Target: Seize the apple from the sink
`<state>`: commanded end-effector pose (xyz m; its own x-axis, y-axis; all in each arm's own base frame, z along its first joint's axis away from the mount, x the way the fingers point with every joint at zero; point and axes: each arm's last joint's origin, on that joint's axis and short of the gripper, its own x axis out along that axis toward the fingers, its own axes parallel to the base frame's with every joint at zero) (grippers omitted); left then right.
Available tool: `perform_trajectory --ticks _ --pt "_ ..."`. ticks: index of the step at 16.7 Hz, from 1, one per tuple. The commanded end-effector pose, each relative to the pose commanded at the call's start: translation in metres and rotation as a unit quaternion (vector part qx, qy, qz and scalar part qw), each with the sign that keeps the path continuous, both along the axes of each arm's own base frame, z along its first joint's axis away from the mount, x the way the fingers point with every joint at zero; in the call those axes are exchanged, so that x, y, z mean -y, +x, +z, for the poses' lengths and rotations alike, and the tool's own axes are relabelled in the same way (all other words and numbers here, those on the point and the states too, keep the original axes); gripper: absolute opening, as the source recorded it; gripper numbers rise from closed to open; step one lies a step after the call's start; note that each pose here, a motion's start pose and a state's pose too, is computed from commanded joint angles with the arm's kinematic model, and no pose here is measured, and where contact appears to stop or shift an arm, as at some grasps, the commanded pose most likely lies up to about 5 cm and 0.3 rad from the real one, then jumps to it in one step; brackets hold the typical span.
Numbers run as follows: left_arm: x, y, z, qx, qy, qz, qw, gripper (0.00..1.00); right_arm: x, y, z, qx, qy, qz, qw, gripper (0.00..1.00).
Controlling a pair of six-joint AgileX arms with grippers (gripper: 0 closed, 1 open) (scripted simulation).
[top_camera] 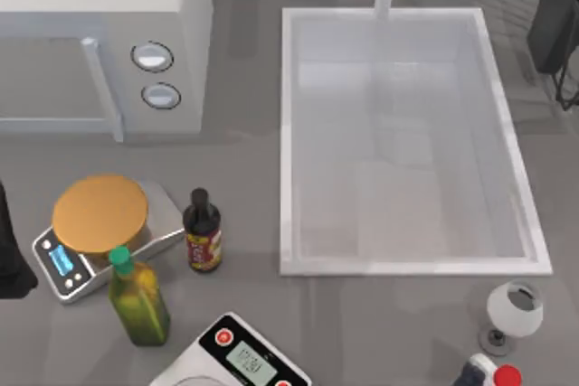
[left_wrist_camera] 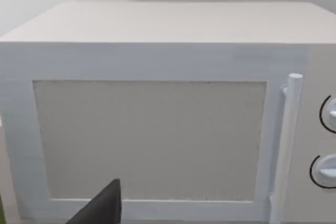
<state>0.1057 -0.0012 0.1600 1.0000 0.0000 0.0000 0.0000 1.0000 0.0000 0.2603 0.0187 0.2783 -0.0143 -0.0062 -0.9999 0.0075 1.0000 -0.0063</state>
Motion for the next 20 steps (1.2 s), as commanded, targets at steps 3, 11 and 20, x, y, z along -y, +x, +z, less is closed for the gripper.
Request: perform_trajectory --ticks 3,11,20 --pt "0.0 0.0 0.0 0.0 0.0 0.0 1.0 1.0 0.021 -0.03 -0.006 0.005 0.002 -0.001 1.0 0.0" --pt "0.0 0.0 0.0 0.0 0.0 0.0 1.0 1.0 0.025 -0.037 -0.013 0.004 0.003 0.0 1.0 0.0" --pt "0.0 0.0 0.0 0.0 0.0 0.0 1.0 1.0 0.026 -0.035 -0.105 0.013 0.003 -0.001 1.0 0.0"
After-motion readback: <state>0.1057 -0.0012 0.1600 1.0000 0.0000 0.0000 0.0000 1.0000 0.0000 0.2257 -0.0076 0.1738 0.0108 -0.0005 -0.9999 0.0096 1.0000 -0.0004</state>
